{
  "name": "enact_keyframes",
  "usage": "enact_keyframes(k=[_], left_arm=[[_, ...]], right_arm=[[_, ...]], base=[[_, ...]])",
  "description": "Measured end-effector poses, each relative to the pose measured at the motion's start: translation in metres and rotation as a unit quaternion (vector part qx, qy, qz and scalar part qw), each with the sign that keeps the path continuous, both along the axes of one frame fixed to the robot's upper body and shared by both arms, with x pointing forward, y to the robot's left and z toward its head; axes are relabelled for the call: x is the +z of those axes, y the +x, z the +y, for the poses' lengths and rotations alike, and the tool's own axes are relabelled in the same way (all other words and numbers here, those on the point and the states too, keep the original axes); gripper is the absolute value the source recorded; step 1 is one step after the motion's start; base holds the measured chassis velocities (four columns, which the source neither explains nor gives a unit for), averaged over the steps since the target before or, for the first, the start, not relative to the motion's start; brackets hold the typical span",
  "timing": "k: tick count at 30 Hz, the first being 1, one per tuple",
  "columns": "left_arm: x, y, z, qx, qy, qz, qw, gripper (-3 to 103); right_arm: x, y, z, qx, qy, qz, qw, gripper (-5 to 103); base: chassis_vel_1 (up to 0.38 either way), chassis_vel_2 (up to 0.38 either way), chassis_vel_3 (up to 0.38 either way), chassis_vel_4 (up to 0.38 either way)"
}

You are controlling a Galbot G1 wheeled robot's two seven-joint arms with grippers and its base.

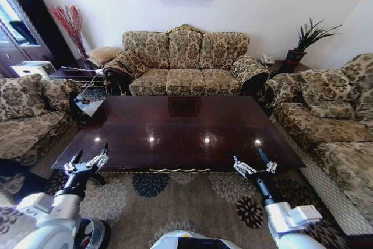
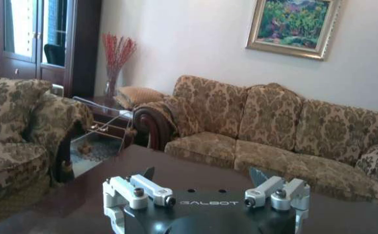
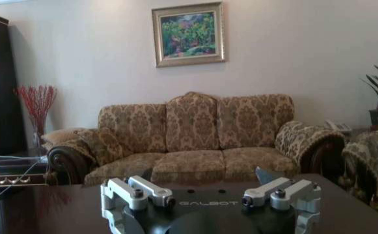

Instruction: Move to the front of the table and place the trash on the table into the trash bin.

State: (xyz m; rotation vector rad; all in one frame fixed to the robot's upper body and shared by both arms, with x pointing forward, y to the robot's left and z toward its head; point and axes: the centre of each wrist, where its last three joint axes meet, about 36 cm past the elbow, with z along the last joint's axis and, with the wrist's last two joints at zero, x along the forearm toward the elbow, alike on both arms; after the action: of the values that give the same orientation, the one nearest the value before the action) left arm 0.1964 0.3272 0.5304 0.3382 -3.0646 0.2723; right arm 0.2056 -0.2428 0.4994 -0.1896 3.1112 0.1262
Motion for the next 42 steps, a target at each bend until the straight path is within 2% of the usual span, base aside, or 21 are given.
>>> enact_keyframes(k=[42], left_arm=[[-0.0003, 0.0, 0.0001, -0.001, 0.001, -0.001, 1.0, 99]], right_arm=[[-0.0001, 0.0001, -0.0002, 0.0, 0.0, -0.001, 1.0, 100]], base=[[0.0, 0.0, 0.0, 0.0]])
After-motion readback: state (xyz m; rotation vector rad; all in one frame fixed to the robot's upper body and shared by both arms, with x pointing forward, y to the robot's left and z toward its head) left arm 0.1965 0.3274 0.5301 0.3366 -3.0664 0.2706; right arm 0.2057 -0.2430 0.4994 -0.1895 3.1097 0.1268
